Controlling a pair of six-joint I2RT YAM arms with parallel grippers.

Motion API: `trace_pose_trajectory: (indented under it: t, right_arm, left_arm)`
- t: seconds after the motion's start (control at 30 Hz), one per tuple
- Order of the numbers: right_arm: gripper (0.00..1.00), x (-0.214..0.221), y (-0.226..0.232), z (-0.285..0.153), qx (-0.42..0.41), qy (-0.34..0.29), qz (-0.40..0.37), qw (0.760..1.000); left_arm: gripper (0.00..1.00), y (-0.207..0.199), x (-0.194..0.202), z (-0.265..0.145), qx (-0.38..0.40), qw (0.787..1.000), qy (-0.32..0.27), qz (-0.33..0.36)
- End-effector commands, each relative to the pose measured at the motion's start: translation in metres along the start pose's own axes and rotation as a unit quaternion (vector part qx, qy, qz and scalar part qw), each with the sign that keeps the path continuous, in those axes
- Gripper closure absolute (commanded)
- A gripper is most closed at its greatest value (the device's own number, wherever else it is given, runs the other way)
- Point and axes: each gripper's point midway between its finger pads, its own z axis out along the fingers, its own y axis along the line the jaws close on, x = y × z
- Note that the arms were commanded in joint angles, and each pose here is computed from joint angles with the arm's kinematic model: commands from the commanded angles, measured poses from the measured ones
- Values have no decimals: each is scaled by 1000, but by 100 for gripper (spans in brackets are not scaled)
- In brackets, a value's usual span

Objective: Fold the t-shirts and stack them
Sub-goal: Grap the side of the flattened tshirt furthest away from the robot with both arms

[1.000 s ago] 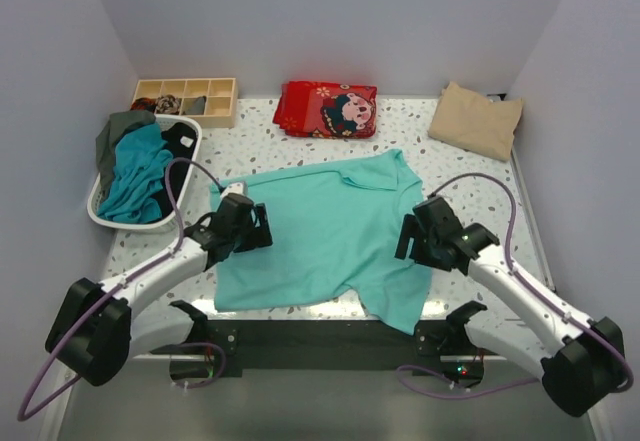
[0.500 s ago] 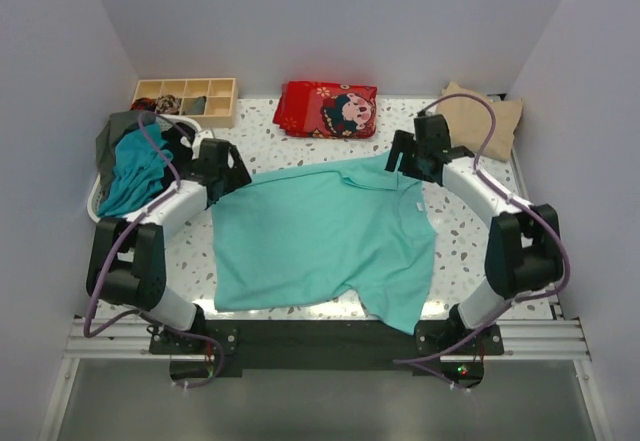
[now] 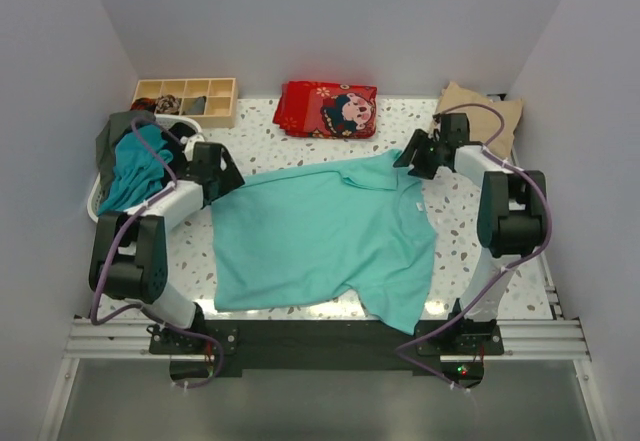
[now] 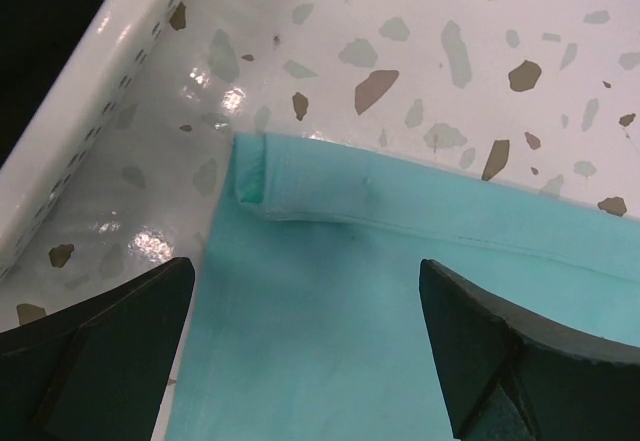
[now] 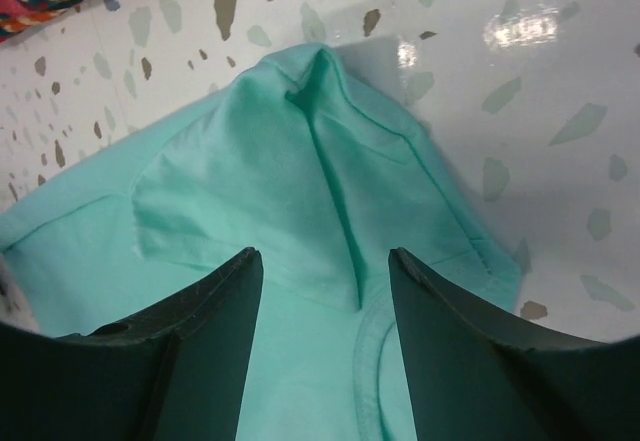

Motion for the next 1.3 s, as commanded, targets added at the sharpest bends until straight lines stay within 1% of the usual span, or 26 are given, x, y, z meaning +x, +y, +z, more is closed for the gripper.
trace_pose_trajectory:
  t: [0.0,0.1,0.33,0.53,0.83,0.9,0.97,1.03,1.1,1.13,1.17,1.2,1.27]
  right_arm:
    - [44,-13,40,-10,-74,-14,-25,997]
    - [47,-9,39,-8,-80,-9,-24,996]
    - [48,2,25,-1,-51,14,-22,998]
    - [51,10,14,9,-33,35,-25,999]
    - [55,15,10,18,-19,45,-47,998]
    - [59,17,11,19,-21,46,-48,998]
    - [67,18,14,21,-27,49,-51,997]
    - [71,19,16,22,-33,52,-53,997]
    - [81,19,19,22,-39,52,-53,996]
    - [84,17,22,22,-46,49,-57,996]
    - [88,15,25,19,-51,45,-59,996]
    - [93,15,26,17,-51,43,-59,996]
    - [93,8,34,9,-61,29,-66,996]
  left_arm:
    - [0,5,-11,4,15,999,-17,-32]
    - [0,7,-9,6,18,999,-14,-33]
    - [0,7,-4,10,22,999,-7,-30]
    - [0,2,-3,14,30,999,-4,-30]
    - [1,2,-3,15,30,999,-4,-24]
    - [3,3,-3,16,29,999,-4,-24]
    - [4,3,-2,16,29,999,-4,-23]
    - [5,2,-4,16,29,999,-5,-23]
    - [9,3,-3,17,28,999,-5,-21]
    - [12,3,-4,17,27,999,-6,-21]
    - [18,3,-3,17,27,999,-4,-21]
    - [21,4,-4,18,25,999,-6,-21]
    - [30,3,-5,18,25,999,-6,-21]
